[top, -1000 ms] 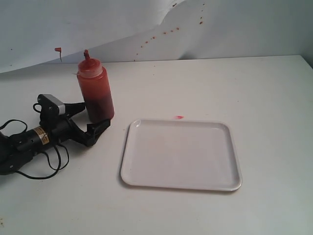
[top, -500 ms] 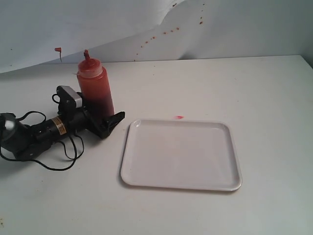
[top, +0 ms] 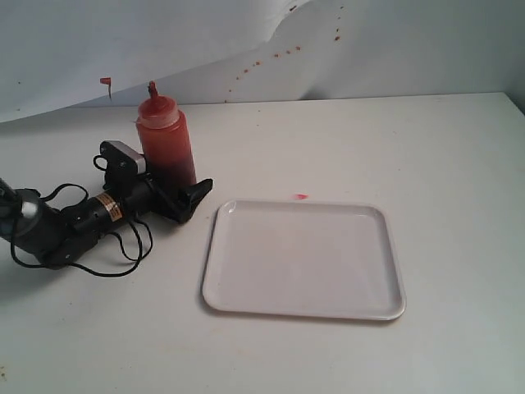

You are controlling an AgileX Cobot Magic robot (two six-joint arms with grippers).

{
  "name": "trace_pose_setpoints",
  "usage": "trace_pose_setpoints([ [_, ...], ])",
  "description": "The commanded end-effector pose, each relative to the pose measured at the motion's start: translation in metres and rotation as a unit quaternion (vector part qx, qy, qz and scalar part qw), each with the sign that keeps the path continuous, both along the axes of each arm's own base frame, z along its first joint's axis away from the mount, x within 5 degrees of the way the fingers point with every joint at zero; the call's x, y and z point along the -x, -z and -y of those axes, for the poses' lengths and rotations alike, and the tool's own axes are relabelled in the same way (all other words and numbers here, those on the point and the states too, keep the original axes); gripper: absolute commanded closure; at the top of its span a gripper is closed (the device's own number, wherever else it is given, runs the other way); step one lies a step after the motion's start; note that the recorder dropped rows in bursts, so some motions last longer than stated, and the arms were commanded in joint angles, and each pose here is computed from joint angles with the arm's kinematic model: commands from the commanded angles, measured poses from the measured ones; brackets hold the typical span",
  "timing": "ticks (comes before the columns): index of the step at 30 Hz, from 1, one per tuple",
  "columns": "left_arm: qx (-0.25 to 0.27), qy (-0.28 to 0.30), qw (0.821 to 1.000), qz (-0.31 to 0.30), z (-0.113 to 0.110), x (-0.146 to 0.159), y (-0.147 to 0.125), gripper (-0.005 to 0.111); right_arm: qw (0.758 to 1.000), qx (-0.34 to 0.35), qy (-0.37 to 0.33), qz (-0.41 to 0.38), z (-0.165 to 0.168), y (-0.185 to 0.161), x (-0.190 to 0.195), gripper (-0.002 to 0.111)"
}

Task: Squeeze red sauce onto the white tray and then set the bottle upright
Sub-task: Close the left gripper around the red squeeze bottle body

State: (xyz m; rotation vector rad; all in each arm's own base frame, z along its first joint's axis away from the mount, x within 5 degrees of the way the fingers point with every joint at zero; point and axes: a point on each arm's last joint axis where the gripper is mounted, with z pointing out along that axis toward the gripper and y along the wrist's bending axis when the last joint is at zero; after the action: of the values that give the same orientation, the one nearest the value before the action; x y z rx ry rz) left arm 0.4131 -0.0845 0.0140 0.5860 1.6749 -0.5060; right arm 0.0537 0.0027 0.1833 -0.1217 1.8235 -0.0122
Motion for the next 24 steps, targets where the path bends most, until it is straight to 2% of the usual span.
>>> trace_pose_setpoints([
  [1, 0.007, -0.011, 1.000, 0.000, 0.0002, -0.0026, -0.0022, 0.003, 1.000, 0.003, -0.001, 0.002, -0.0001, 0.0008, 0.0002, 0.108],
  [12, -0.012, -0.016, 1.000, -0.022, -0.0012, -0.0023, 0.0030, 0.003, 1.000, 0.003, -0.001, 0.002, -0.0001, 0.0008, 0.0002, 0.108],
  [24, -0.007, -0.029, 0.999, -0.022, -0.0028, -0.0037, 0.0026, 0.003, 1.000, 0.003, -0.001, 0.002, -0.0001, 0.0008, 0.0002, 0.108],
])
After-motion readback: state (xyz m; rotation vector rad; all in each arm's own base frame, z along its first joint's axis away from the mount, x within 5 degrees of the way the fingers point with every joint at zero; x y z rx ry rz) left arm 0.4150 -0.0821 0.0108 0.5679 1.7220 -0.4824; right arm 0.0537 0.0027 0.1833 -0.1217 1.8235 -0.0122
